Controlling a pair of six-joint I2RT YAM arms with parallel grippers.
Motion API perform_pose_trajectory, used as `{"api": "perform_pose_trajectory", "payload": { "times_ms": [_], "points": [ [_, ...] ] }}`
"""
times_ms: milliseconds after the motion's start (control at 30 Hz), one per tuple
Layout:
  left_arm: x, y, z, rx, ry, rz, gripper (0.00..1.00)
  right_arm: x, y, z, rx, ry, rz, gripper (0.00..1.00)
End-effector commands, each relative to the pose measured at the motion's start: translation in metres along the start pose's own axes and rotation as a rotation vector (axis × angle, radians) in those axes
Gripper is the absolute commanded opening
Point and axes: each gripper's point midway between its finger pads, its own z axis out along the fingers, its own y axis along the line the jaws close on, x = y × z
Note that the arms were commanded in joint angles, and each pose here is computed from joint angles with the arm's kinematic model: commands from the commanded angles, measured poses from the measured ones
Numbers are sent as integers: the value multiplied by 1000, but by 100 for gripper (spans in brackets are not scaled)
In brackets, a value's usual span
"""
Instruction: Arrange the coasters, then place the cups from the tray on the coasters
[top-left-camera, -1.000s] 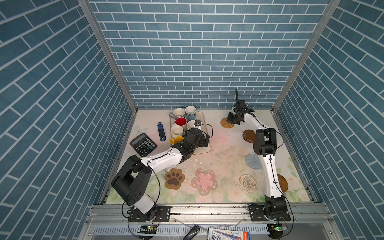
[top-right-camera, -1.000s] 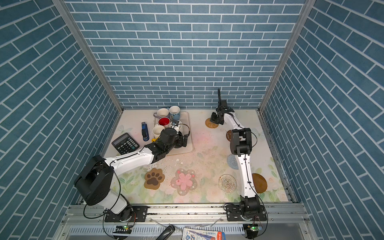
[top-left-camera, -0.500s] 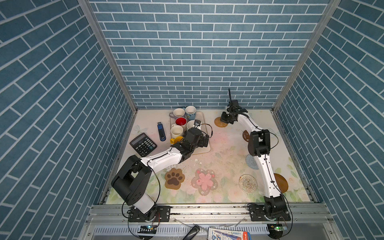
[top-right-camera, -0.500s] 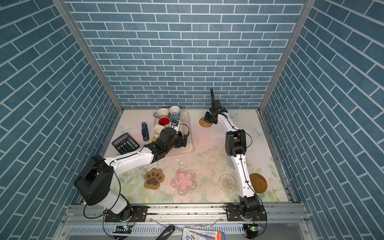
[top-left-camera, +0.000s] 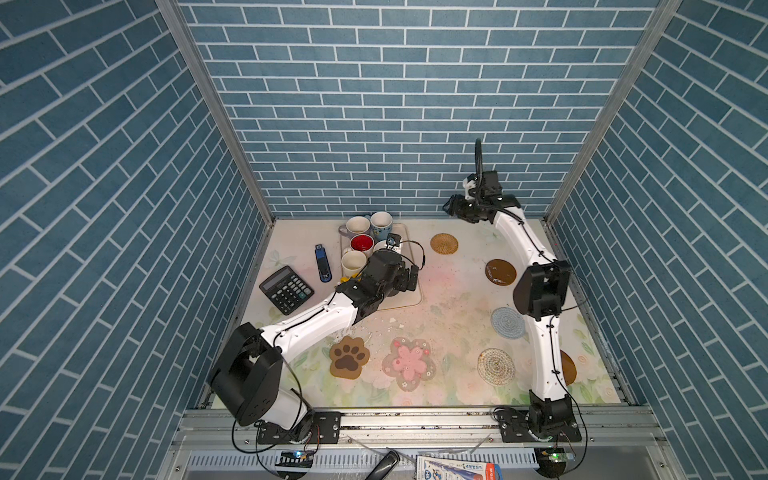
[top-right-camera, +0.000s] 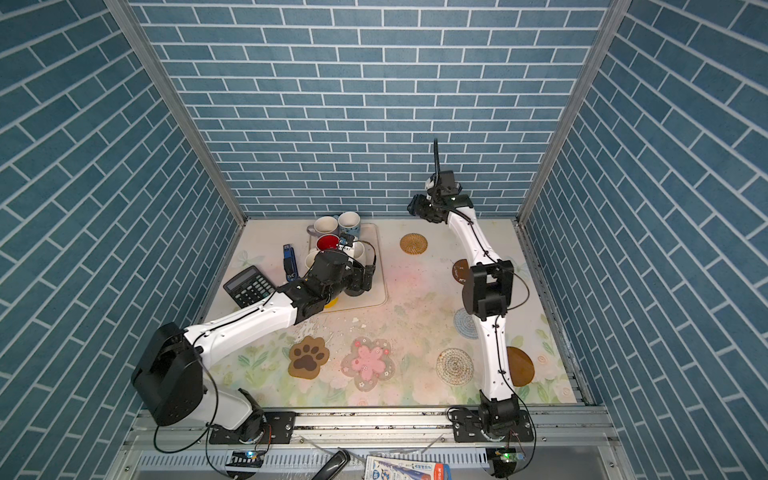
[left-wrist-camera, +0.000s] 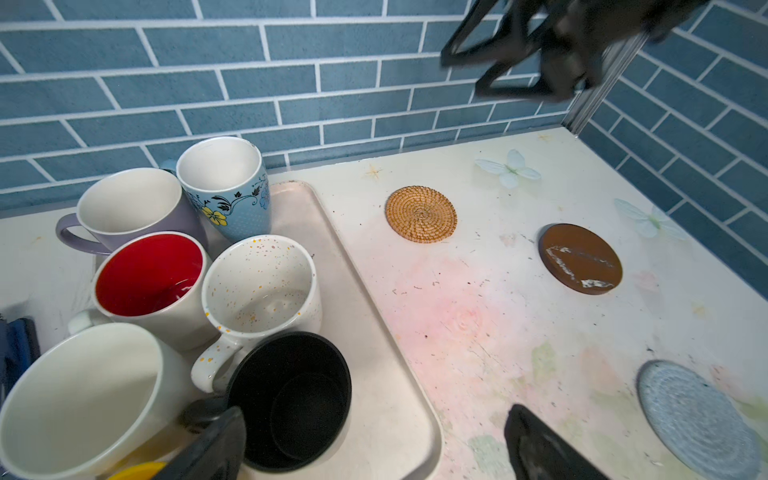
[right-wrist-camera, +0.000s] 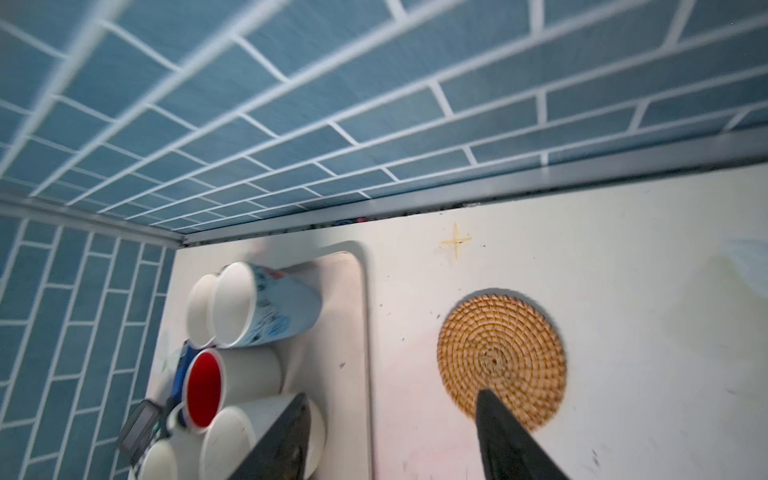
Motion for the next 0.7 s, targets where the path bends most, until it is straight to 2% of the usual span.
{"api": "perform_pose_trajectory", "payload": {
  "times_ms": [0, 133, 233, 333, 533, 667],
  "points": [
    [12, -10, -22, 11, 77, 5, 99, 15, 5, -67, 77, -25, -81, 73],
    [20, -20, -47, 24, 114, 30, 99, 56, -15, -120, 166, -62, -117, 81],
    [26, -24, -65, 45, 124, 22, 99, 96, -31, -145, 203, -60, -111, 88],
    [37, -27, -82, 53, 154, 24, 99, 141, -58, -162, 276, -50, -74, 89],
    [69, -27, -100, 56, 209, 16, 99, 211, -106, -165, 393, 2, -8, 89],
    [92, -22, -95, 37, 254, 16, 99, 234, -132, -152, 440, 47, 18, 89]
  ]
}}
